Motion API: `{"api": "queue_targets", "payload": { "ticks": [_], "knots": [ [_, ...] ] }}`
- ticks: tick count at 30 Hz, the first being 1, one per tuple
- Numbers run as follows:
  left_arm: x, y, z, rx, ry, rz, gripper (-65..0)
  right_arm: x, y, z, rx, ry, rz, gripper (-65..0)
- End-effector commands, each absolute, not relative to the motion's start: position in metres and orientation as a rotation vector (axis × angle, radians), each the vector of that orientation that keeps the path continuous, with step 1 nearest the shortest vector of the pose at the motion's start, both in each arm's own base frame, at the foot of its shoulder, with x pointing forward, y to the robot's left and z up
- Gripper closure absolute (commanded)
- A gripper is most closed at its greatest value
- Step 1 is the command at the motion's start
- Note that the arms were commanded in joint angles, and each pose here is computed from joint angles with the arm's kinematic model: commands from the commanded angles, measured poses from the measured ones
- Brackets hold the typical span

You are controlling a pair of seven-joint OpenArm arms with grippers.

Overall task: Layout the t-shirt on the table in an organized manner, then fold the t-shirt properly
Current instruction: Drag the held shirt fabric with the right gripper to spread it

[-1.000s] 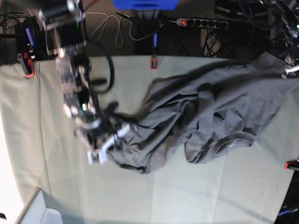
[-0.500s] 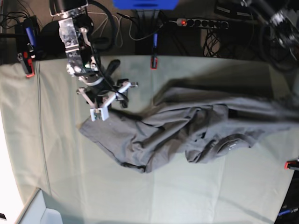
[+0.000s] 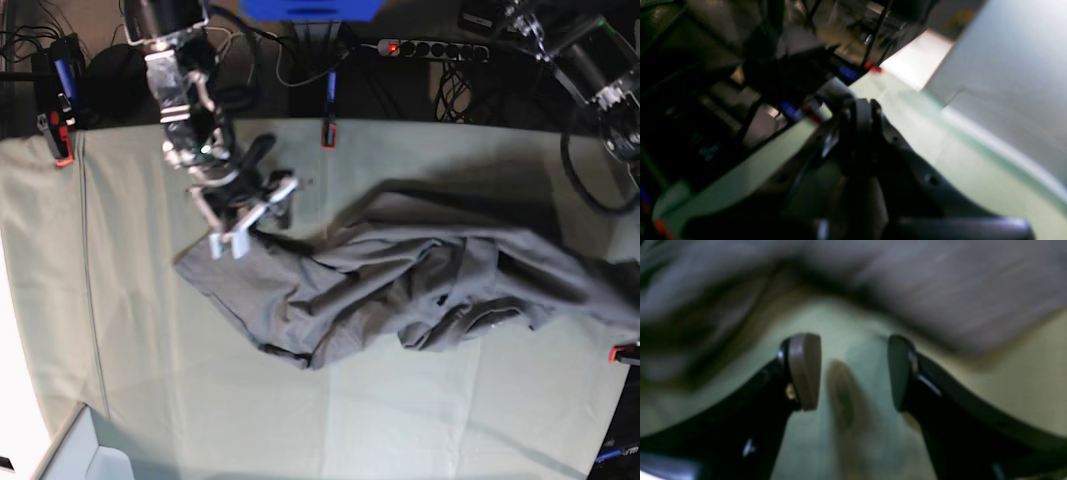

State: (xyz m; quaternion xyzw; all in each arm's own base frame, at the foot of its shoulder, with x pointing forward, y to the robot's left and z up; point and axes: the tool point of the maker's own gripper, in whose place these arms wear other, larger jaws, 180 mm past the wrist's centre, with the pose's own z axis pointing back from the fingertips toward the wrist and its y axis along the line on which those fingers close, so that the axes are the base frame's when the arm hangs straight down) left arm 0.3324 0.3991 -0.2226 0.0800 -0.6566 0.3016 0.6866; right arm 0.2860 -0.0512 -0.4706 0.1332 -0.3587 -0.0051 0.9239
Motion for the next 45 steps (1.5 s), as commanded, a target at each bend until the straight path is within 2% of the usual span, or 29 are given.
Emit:
{"api": "queue_targets", "payload": {
  "ticks": [1,7,16,17,19,21,22,32,35,38,45],
  "knots": [
    [0.330,0.405,-0.215,0.201,-1.499,0.671,-0.1,0.287,-0.062,-0.472,0.249,-0.729,-0.038,-33.2],
    [0.311,0.407,-0.250,0.219,-1.400,0.670,-0.1,0.294,-0.099,-0.470,0.195,-0.748,-0.116,-33.2],
    [0.307,0.404,-0.253,0.217,-1.394,0.674,-0.1,0.331,-0.099,-0.471,0.200,-0.751,-0.115,-31.7],
    [0.307,0.403,-0.254,0.217,-1.393,0.674,-0.1,0.335,-0.099,-0.471,0.201,-0.751,-0.114,-28.7],
    [0.307,0.403,-0.254,0.216,-1.392,0.675,-0.1,0.345,-0.098,-0.463,0.204,-0.776,-0.111,-18.1],
    [0.304,0.403,-0.258,0.219,-1.382,0.675,-0.1,0.360,-0.098,-0.446,0.208,-0.826,-0.106,-1.9],
    [0.304,0.403,-0.258,0.217,-1.382,0.676,-0.1,0.369,-0.098,-0.435,0.210,-0.855,-0.104,0.0],
    [0.306,0.406,-0.252,0.230,-1.392,0.666,-0.1,0.470,-0.094,-0.308,0.239,-1.160,-0.073,0.0],
    [0.306,0.406,-0.252,0.231,-1.393,0.665,-0.1,0.497,-0.088,-0.282,0.255,-1.199,-0.069,0.0],
    [0.306,0.406,-0.252,0.230,-1.389,0.663,-0.1,0.518,-0.084,-0.278,0.262,-1.197,-0.075,0.0],
    [0.305,0.404,-0.257,0.224,-1.379,0.670,-0.1,0.539,-0.044,-0.309,0.293,-1.131,-0.050,0.0]
  ]
}}
